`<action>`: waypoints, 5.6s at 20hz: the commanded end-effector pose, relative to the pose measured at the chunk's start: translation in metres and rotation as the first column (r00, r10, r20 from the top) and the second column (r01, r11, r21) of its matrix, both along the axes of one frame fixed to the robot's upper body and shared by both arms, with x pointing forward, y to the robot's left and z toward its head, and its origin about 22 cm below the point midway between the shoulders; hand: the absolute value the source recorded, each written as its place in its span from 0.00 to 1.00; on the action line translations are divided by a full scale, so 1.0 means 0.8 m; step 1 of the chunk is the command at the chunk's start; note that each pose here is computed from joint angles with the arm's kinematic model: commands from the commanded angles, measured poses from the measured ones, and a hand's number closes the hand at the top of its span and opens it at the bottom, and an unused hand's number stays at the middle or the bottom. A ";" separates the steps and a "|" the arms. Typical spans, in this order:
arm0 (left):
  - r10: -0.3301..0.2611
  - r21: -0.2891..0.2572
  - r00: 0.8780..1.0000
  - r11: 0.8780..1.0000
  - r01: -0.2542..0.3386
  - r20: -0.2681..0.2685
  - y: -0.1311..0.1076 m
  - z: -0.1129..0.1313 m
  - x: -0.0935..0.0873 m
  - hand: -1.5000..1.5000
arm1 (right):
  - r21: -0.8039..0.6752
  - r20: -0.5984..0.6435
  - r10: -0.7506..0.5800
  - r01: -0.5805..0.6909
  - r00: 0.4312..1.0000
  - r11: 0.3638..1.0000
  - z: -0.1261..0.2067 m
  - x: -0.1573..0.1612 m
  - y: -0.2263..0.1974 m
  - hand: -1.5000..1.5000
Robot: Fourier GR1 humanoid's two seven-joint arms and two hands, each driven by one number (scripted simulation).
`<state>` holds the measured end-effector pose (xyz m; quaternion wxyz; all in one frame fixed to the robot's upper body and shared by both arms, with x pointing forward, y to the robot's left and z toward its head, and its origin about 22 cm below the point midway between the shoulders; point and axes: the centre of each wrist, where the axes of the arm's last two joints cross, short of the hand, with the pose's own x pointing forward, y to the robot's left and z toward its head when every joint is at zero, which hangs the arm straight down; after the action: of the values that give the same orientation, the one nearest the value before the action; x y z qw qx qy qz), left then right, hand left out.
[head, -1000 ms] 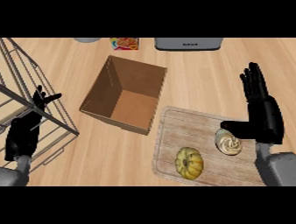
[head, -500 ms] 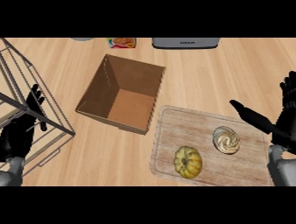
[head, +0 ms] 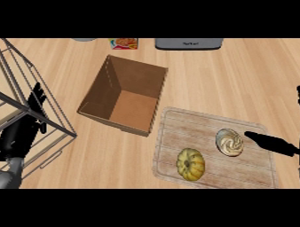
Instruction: Pick the cupcake from the cutting board and place it in the cardboard box
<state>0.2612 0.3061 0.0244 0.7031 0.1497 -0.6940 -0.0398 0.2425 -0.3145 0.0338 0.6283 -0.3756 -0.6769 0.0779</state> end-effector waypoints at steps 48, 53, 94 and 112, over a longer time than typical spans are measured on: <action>-0.019 0.094 0.994 0.995 0.029 -0.103 -0.034 -0.009 0.003 0.50 | -0.164 -0.743 -0.008 -0.170 0.670 0.972 0.022 0.005 0.120 0.00; -0.018 0.086 0.993 0.996 0.028 -0.116 -0.006 -0.025 -0.027 0.50 | -0.165 -0.759 -0.027 -0.151 0.651 0.975 0.023 0.021 0.116 0.00; -0.071 0.094 0.993 0.992 0.079 -0.090 -0.034 -0.010 0.012 0.50 | -0.534 -0.342 0.658 -0.715 0.671 0.451 0.105 0.179 0.016 1.00; -0.038 0.095 0.996 0.994 0.046 -0.082 -0.006 -0.026 -0.016 0.50 | -0.302 -0.046 0.925 -0.888 0.378 0.348 0.211 0.192 0.195 1.00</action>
<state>0.2779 0.3109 0.0246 0.7076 0.1887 -0.6729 -0.1047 0.3980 -0.1977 0.1936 0.3755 -0.0331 -0.7938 0.4773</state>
